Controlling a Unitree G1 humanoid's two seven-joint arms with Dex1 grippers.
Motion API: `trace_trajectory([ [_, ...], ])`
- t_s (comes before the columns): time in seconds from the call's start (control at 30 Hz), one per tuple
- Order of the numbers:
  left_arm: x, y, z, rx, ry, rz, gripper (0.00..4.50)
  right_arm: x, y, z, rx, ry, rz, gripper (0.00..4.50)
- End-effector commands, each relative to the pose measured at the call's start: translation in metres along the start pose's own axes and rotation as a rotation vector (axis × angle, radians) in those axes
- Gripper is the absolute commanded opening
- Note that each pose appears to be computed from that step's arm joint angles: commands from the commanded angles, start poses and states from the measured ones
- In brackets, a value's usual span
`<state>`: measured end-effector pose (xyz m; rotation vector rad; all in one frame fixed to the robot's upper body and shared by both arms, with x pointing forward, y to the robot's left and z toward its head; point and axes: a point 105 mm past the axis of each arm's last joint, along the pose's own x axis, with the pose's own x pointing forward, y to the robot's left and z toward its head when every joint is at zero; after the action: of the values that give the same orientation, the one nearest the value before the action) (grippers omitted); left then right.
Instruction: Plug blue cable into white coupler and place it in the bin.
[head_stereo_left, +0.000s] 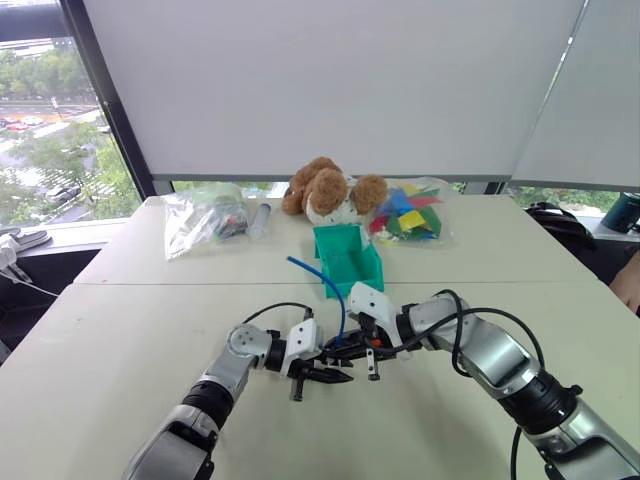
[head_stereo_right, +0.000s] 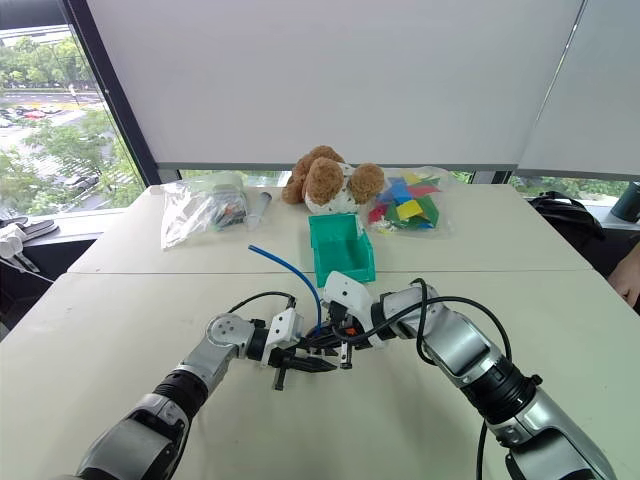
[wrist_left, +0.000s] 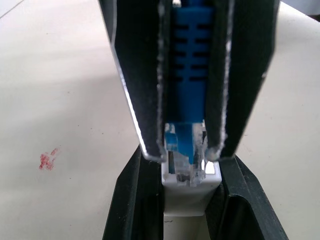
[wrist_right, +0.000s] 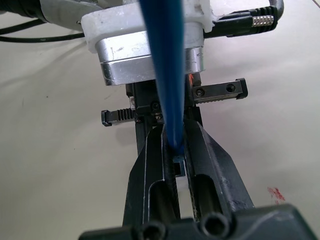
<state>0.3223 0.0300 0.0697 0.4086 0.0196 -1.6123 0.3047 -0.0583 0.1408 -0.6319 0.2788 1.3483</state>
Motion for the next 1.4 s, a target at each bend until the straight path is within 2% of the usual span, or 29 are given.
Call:
trace_trajectory([
  [0.03,0.0,-0.005,-0.011,-0.04,0.032,-0.009,0.42,-0.007,-0.007,0.0,-0.022,0.029,-0.024,0.0],
  [0.53,0.002,-0.005,-0.012,-0.042,0.039,-0.009,0.42,-0.006,-0.006,-0.006,-0.072,0.126,0.032,0.0],
  [0.73,0.003,-0.006,-0.012,-0.046,0.043,-0.012,0.42,0.014,0.003,-0.019,-0.061,0.155,0.095,0.0],
  [1.1,0.001,-0.006,-0.015,-0.049,0.059,-0.002,0.42,0.035,0.022,-0.06,0.014,0.235,0.187,0.0],
  [1.27,-0.002,-0.006,-0.018,-0.053,0.083,0.004,0.42,0.037,0.024,-0.059,0.045,0.214,0.184,0.0],
  [1.33,-0.003,-0.005,-0.019,-0.058,0.091,0.01,1.46,0.038,0.024,-0.058,0.049,0.211,0.185,0.0],
  [1.37,-0.003,-0.005,-0.02,-0.062,0.094,0.012,1.76,0.038,0.025,-0.059,0.05,0.211,0.187,0.0],
  [1.4,-0.004,-0.005,-0.02,-0.065,0.097,0.011,2.29,0.039,0.026,-0.06,0.048,0.217,0.192,0.0],
])
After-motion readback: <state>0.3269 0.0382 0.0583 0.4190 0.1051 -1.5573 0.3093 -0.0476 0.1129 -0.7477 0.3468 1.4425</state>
